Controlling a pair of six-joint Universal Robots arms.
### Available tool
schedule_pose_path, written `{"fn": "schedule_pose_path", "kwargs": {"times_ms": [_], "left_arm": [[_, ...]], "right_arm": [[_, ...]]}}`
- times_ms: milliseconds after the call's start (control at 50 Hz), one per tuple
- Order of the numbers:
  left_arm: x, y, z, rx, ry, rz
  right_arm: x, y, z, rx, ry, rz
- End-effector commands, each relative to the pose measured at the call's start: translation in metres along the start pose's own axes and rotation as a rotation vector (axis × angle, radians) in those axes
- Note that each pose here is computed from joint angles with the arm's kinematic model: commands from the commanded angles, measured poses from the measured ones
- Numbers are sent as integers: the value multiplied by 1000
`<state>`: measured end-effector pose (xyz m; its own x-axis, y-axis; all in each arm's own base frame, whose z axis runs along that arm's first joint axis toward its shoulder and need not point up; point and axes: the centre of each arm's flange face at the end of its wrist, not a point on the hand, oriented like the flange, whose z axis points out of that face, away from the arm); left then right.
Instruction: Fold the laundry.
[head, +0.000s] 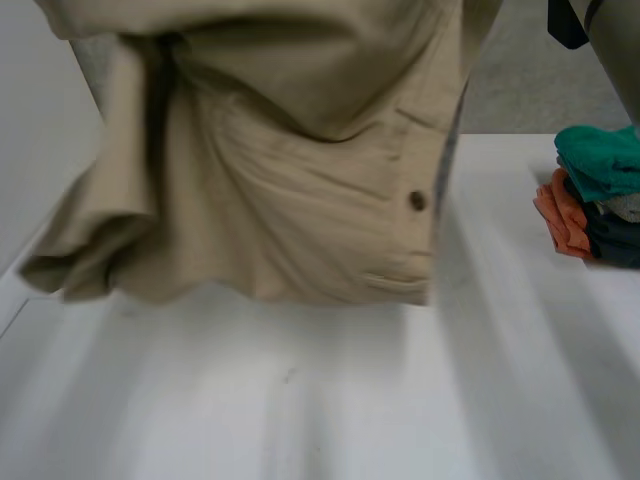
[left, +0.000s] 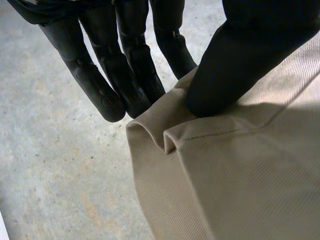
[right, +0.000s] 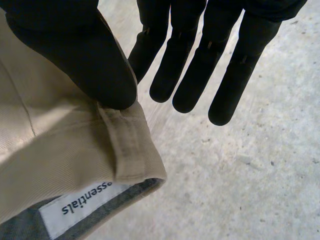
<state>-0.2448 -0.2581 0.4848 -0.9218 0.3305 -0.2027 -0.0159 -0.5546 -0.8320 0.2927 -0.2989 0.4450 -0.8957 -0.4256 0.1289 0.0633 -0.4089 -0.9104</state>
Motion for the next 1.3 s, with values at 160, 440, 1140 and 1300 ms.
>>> {"fn": "schedule_pose_path", "kwargs": {"times_ms": [160,440,1140,1300], "left_arm": [[32,187,22,-443,54,-50],[45,351,4,-652,-48,-65],[104,194,-203,-1060,454,191],[117,233,-217,-1118,457,172]], "right_arm": [[-7,137,26,-218,62,-19],[-32,316,28,-169,96,-383],[6,207,-160,-837,-610,-326],[13,246,-172,-830,-667,-319]]}}
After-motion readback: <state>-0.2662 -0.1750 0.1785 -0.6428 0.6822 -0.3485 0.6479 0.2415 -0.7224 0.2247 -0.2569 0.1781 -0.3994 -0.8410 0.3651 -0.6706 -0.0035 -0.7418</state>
